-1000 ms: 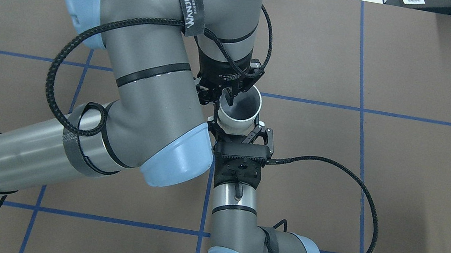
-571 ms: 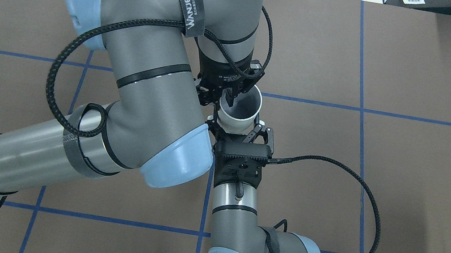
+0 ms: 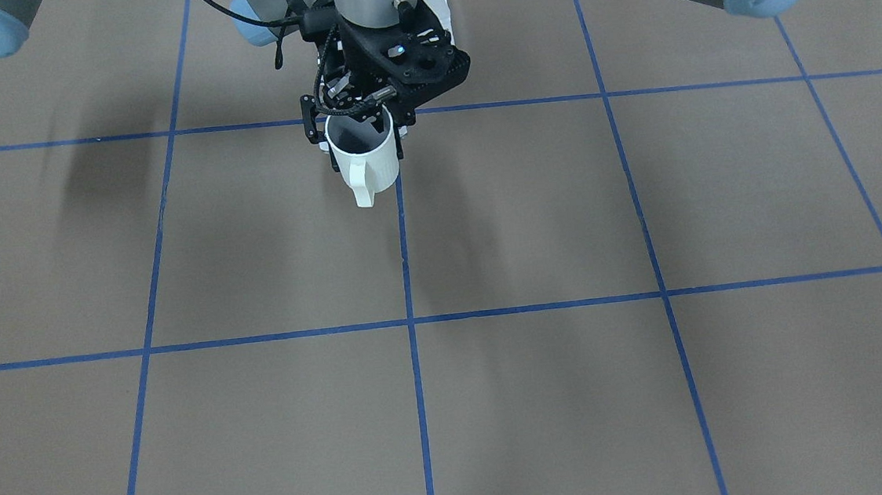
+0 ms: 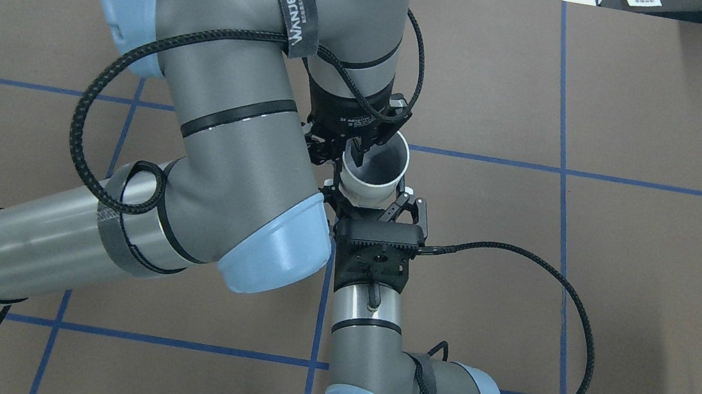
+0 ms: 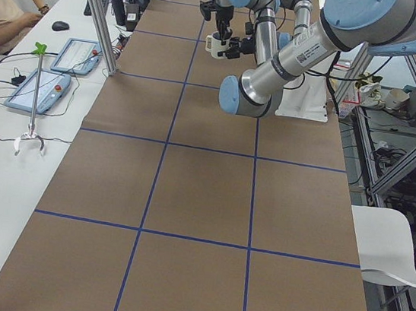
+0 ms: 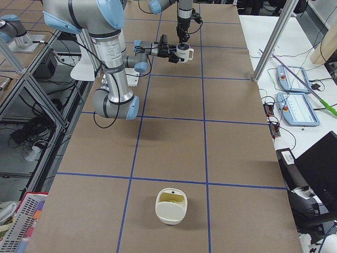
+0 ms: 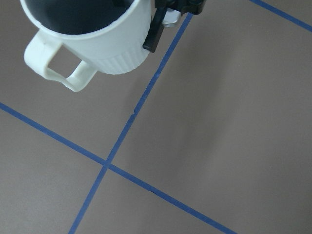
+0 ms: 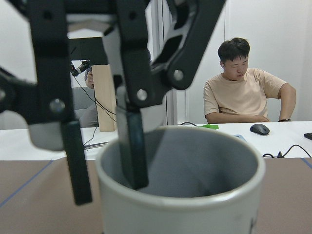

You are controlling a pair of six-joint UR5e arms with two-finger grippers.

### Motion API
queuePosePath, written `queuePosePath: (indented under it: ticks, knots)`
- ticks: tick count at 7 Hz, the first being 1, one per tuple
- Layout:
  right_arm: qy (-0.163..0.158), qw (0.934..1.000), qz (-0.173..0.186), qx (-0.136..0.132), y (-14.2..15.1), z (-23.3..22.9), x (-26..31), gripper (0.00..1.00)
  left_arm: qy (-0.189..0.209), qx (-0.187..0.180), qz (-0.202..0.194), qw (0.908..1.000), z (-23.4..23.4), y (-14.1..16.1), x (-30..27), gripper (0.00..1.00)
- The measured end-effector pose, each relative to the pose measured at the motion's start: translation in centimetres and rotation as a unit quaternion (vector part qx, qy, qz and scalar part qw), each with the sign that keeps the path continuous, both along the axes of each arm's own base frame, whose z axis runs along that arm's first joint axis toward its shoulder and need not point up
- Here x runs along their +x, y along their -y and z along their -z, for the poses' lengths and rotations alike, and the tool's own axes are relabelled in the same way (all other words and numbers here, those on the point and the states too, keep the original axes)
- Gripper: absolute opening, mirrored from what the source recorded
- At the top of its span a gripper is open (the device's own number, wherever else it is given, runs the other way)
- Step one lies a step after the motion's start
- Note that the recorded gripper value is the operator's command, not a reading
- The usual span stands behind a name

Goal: Left arm hands cup to right arm to dump lemon

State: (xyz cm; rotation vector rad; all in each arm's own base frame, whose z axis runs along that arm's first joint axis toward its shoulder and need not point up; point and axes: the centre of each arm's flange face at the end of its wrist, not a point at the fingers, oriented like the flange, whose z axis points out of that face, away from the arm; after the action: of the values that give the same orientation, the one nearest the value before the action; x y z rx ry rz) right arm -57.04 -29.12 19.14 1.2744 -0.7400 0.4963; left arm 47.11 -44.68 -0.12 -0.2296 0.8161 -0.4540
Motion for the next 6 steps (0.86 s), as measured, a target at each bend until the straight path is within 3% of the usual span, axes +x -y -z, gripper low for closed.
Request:
queuePosePath:
  ticks: [2,3,4,5,6]
  knots:
    - [0.001,1.0,0.0,0.0,0.0,0.07,0.02,0.12,0.0,-0.001,0.0,1.0,-0.01,0.0,0.01,0.0]
    - [0.002,1.0,0.0,0.0,0.02,0.07,0.04,0.21,0.0,-0.002,0.001,1.0,0.01,-0.01,-0.01,0.0]
    - [0.002,1.0,0.0,0.0,0.0,0.07,0.04,0.51,-0.001,-0.002,0.002,1.0,0.12,-0.05,-0.07,0.0]
    - [0.002,1.0,0.0,0.0,-0.05,0.04,0.03,1.0,-0.002,-0.002,0.002,1.0,0.22,-0.12,-0.15,0.0]
    - [0.001,1.0,0.001,0.0,-0.18,-0.12,-0.09,1.0,-0.003,-0.002,0.002,1.0,0.29,-0.21,-0.22,0.0]
